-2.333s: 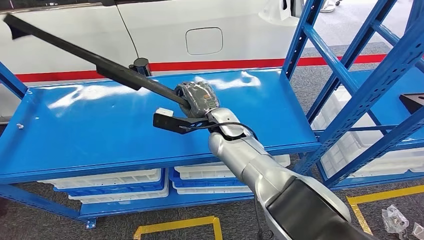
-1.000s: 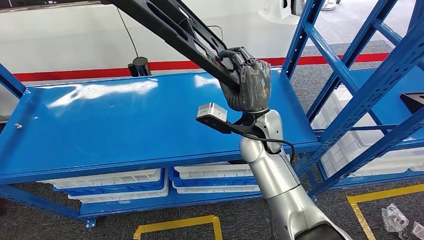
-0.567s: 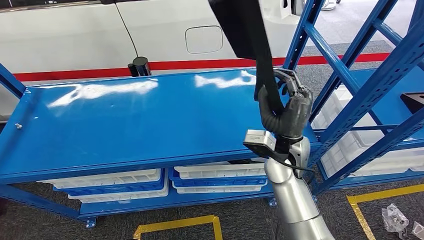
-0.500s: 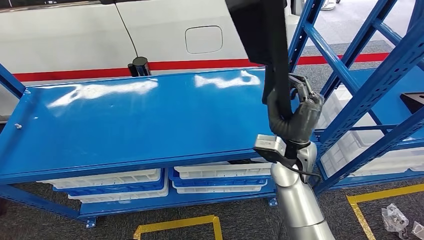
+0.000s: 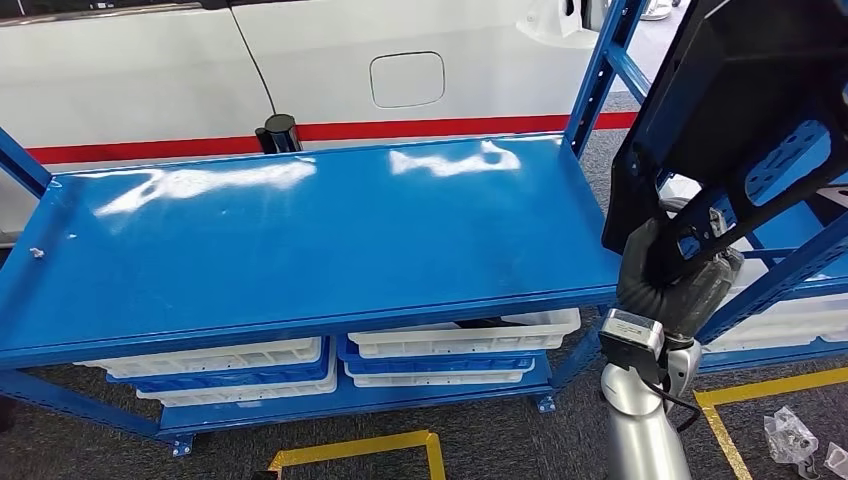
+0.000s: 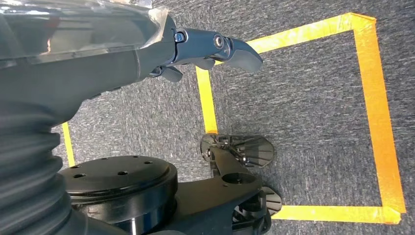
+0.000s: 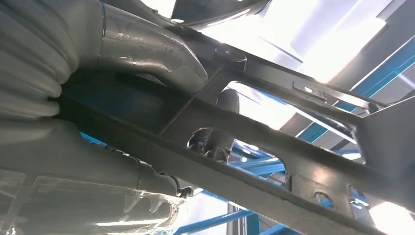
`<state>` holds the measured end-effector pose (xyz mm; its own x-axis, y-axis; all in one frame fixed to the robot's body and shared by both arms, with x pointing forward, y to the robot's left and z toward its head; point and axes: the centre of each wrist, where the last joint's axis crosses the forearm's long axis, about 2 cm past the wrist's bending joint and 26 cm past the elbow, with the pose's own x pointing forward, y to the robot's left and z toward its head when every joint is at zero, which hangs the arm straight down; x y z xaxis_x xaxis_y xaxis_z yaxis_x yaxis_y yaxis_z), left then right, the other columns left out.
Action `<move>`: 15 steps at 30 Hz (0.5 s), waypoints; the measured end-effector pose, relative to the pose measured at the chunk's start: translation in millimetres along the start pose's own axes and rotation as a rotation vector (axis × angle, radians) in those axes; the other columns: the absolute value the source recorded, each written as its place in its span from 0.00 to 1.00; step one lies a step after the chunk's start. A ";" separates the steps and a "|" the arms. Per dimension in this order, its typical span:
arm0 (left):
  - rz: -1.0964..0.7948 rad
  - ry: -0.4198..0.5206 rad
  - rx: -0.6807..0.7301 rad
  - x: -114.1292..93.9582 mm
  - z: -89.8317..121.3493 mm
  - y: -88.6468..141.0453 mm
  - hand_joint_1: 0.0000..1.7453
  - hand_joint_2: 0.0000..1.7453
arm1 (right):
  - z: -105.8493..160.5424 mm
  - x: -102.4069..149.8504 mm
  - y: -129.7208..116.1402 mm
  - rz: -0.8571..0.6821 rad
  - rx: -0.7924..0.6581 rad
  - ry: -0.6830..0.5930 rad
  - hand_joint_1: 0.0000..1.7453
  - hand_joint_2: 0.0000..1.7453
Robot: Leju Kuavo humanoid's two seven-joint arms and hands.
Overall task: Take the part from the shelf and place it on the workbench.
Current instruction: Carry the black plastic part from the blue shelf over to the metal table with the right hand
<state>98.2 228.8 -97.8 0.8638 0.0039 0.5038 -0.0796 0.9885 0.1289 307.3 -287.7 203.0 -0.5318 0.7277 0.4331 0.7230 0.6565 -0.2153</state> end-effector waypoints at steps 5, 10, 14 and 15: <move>-0.001 -0.002 -0.001 3.2 -1.0 -0.3 0.00 1.00 | -1.3 -1.5 -5.5 0.012 -0.012 -0.005 1.00 1.00; -0.001 -0.002 -0.002 4.0 -1.0 -1.1 0.00 1.00 | 2.0 -5.1 -10.2 0.027 -0.008 -0.001 1.00 1.00; 0.002 -0.001 -0.006 4.4 -0.9 -1.8 0.00 1.00 | 2.2 -5.9 -11.6 0.031 -0.006 -0.004 1.00 1.00; 0.003 -0.001 -0.005 4.6 -1.0 -1.6 0.00 1.00 | 2.0 -5.8 -11.8 0.031 -0.007 -0.004 1.00 1.00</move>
<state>102.8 227.3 -96.6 0.8631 0.0070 0.5050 -0.0801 0.9891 0.1232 301.0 -299.3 201.3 -0.5111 0.7484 0.4227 0.7422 0.6323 -0.2220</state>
